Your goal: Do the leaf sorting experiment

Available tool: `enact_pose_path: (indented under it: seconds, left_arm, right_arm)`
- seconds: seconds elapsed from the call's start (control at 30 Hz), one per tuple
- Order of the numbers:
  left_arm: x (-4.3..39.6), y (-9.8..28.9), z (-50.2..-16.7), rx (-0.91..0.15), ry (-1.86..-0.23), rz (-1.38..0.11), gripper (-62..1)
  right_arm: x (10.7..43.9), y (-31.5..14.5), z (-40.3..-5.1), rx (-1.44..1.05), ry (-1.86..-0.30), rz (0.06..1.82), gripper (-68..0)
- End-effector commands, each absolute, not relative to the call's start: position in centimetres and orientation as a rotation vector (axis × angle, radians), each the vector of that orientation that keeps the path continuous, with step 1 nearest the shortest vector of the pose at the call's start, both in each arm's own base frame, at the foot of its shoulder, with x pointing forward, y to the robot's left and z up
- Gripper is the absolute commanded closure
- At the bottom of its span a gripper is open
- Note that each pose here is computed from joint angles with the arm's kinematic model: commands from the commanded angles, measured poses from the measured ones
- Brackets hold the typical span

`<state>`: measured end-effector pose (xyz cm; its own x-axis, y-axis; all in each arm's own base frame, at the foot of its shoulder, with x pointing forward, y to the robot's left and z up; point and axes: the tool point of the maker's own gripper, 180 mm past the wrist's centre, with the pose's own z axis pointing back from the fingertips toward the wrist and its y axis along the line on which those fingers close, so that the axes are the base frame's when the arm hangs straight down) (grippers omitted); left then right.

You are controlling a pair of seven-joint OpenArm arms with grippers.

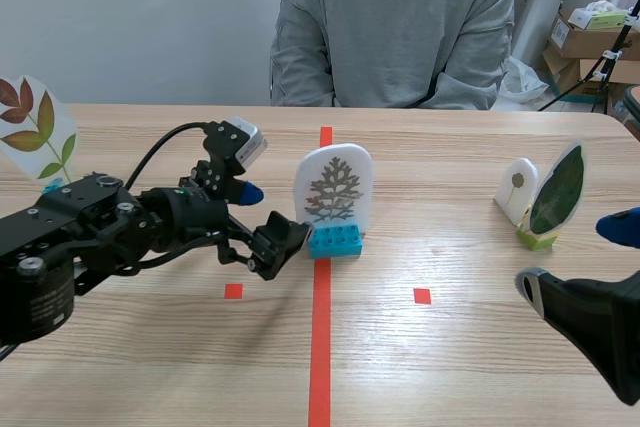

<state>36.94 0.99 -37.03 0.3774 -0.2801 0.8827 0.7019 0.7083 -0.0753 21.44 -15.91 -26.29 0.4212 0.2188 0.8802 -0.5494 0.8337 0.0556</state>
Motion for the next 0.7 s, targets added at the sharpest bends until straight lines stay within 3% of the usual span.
enact_pose_path:
  seconds: [0.0,0.5,0.57,0.67]
  left_arm:
    - [38.0,-0.1,-35.2,-0.511,-1.054,-0.660,-58.7]
    - [37.6,-4.0,-35.0,-0.499,-1.064,-0.769,-58.4]
    - [37.5,-4.0,-35.1,-0.489,-1.061,-0.781,-55.8]
    - [37.5,-4.0,-35.0,-0.490,-1.063,-0.780,-45.6]
  right_arm:
    - [21.9,-15.4,-25.3,0.371,-1.062,0.524,-65.3]
    - [21.8,-15.4,-25.4,0.369,-1.060,0.526,-65.3]
    - [21.8,-15.4,-25.4,0.369,-1.060,0.525,-65.3]
    - [21.8,-15.4,-25.4,0.369,-1.060,0.525,-65.3]
